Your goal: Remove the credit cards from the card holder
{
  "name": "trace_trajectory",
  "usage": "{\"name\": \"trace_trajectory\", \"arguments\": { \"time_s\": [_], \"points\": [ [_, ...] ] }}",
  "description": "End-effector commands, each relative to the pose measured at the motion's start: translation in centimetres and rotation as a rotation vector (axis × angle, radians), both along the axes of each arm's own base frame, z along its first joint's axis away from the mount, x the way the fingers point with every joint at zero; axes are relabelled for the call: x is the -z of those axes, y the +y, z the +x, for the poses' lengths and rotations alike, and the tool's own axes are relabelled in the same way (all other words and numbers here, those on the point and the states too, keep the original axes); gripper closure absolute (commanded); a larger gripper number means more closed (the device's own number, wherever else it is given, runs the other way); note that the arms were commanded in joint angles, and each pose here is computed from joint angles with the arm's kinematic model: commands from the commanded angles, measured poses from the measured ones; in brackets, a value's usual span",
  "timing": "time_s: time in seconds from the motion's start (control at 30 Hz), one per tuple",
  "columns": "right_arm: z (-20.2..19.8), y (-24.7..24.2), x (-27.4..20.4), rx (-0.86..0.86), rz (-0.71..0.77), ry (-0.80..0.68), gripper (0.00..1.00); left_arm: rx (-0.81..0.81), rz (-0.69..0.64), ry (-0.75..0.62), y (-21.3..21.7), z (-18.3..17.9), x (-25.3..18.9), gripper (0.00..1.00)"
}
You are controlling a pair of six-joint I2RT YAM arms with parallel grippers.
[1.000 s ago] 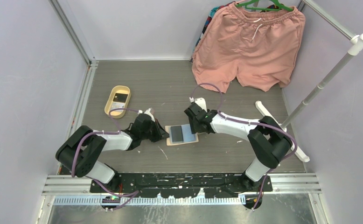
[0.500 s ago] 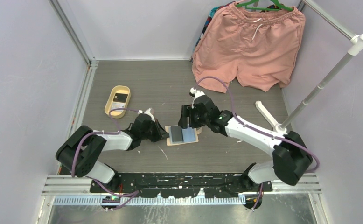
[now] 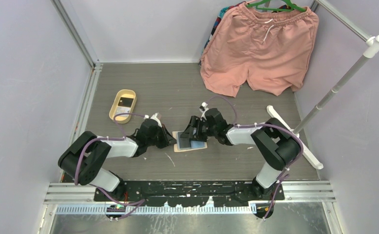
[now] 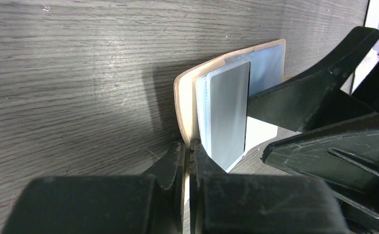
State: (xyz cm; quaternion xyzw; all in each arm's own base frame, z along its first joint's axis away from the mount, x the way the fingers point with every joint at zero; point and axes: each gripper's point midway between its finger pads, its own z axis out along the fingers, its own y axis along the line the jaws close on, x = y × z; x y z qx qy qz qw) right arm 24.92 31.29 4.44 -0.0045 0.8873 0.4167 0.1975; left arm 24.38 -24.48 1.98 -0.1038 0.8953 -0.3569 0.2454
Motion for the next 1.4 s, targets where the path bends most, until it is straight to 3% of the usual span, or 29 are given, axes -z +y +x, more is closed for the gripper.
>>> {"name": "trace_trajectory", "arguments": {
  "time_s": [0.0,0.37,0.77,0.9,1.13,1.37],
  "points": [
    [0.3,1.7,0.1,-0.007,0.116,0.001,0.29,-0.016,0.163,0.082,3.1,-2.1,4.0,1.0],
    [-1.1,2.4,2.0,0.004,0.274,0.079,0.24,-0.011,0.182,0.095,3.4,-2.5,4.6,1.0],
    [-3.5,3.1,-0.9,-0.094,0.461,0.108,0.27,-0.003,0.196,0.11,3.4,-2.5,5.3,1.0],
    [-4.3,3.1,-1.5,-0.132,0.489,0.12,0.35,-0.001,0.205,0.111,3.5,-2.5,5.3,1.0],
    [-5.4,2.8,-1.0,-0.181,0.45,0.152,0.62,0.005,0.215,0.113,3.5,-2.4,5.3,1.0],
    [-5.1,3.0,-0.6,-0.182,0.434,0.15,0.59,0.009,0.218,0.116,3.4,-2.3,5.4,1.0]
  ]
}}
